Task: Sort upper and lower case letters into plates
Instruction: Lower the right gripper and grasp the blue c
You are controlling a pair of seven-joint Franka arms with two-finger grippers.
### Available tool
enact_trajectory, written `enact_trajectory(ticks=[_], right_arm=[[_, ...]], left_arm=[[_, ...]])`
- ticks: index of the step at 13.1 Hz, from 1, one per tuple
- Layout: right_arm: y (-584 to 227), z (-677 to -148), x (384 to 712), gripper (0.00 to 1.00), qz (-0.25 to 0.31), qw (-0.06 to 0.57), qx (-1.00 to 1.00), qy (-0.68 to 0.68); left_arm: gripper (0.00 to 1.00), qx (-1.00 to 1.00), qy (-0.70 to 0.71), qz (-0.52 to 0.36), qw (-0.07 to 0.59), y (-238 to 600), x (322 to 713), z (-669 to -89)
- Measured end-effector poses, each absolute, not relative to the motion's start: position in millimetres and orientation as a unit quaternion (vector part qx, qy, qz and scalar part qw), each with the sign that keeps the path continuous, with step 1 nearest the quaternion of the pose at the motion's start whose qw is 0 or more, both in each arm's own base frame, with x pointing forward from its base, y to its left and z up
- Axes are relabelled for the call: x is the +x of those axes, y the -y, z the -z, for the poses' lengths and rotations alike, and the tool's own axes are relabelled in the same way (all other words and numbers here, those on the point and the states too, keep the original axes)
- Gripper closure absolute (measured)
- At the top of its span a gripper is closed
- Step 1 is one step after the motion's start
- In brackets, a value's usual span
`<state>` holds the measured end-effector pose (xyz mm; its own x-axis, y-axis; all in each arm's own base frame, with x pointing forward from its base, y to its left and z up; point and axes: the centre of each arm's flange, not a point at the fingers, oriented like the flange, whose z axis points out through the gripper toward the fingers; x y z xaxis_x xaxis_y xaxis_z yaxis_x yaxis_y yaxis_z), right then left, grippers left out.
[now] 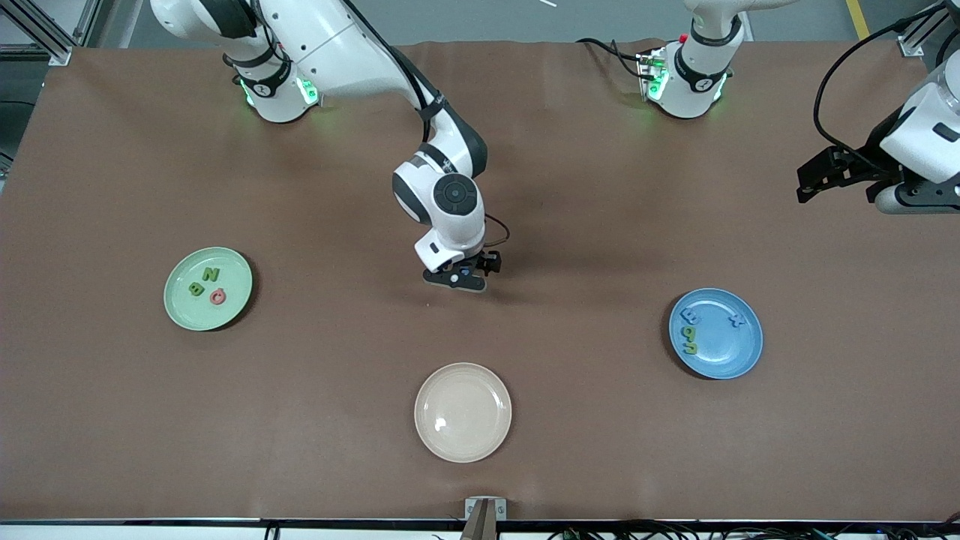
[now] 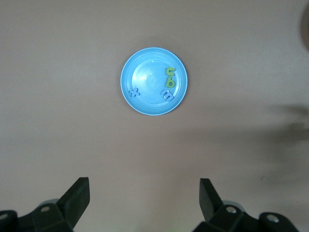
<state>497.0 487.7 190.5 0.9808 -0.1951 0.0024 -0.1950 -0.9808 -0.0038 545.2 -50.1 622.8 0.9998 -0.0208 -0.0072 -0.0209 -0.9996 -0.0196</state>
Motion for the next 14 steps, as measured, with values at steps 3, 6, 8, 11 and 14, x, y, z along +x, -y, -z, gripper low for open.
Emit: enact_trajectory(ticks=[3, 6, 8, 11, 14], right_arm=[[-486, -180, 497, 0.08, 0.000, 0.000, -0.995, -0.099], [-487, -180, 497, 0.27, 0.000, 0.000, -0.995, -0.098], [-488, -180, 496, 0.37, 0.000, 0.000, -0.995, -0.097], [-489, -181, 495, 0.52, 0.000, 0.002, -0.995, -0.096], [-491, -182, 495, 0.66, 0.001, 0.003, -0.995, -0.096]], left_arm=[[0.00, -1.000, -0.011, -0.003, 0.010, 50, 545, -623], [0.00, -1.000, -0.012, -0.003, 0.010, 52, 545, -623], [0.00, -1.000, -0.013, -0.004, 0.010, 53, 545, -623], [0.00, -1.000, -0.016, -0.006, 0.010, 56, 546, -620], [0.00, -1.000, -0.026, -0.007, 0.010, 67, 545, -619]])
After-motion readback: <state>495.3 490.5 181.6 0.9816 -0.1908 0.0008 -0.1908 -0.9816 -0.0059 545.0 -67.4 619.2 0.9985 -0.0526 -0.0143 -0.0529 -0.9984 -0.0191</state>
